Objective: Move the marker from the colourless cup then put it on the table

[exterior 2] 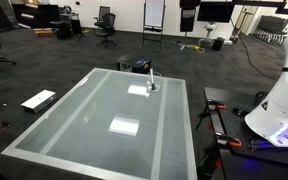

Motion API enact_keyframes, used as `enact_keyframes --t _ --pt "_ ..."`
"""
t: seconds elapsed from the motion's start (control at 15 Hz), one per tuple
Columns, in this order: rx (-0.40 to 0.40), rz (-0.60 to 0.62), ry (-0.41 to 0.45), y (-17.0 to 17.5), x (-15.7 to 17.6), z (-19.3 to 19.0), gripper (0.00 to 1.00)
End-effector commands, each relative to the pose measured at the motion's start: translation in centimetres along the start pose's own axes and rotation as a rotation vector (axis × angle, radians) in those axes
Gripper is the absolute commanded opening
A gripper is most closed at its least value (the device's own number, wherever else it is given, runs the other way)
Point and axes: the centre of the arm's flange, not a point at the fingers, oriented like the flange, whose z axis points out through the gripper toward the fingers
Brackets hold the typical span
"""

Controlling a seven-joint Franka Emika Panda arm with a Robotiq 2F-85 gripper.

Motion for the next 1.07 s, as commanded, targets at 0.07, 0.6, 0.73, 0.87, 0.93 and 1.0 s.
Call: enact_keyframes --t 0.07,0.6,0.73,0.87,0.93,1.0 --pt "0.0 0.0 0.0 0.0 0.0 0.0 1.0" --pt "-0.005 0.041 0.042 1.3 0.4 0.2 1.0" --pt "-0.015 0.1 0.081 2.8 0.9 0.3 1.0" --pt "-0.015 0.16 0.112 4.6 1.6 0.4 1.0" --pt "-0.015 0.188 0.124 5.5 1.8 0.6 1.0" --pt "-0.014 0.21 0.135 6.4 2.0 0.8 1.0"
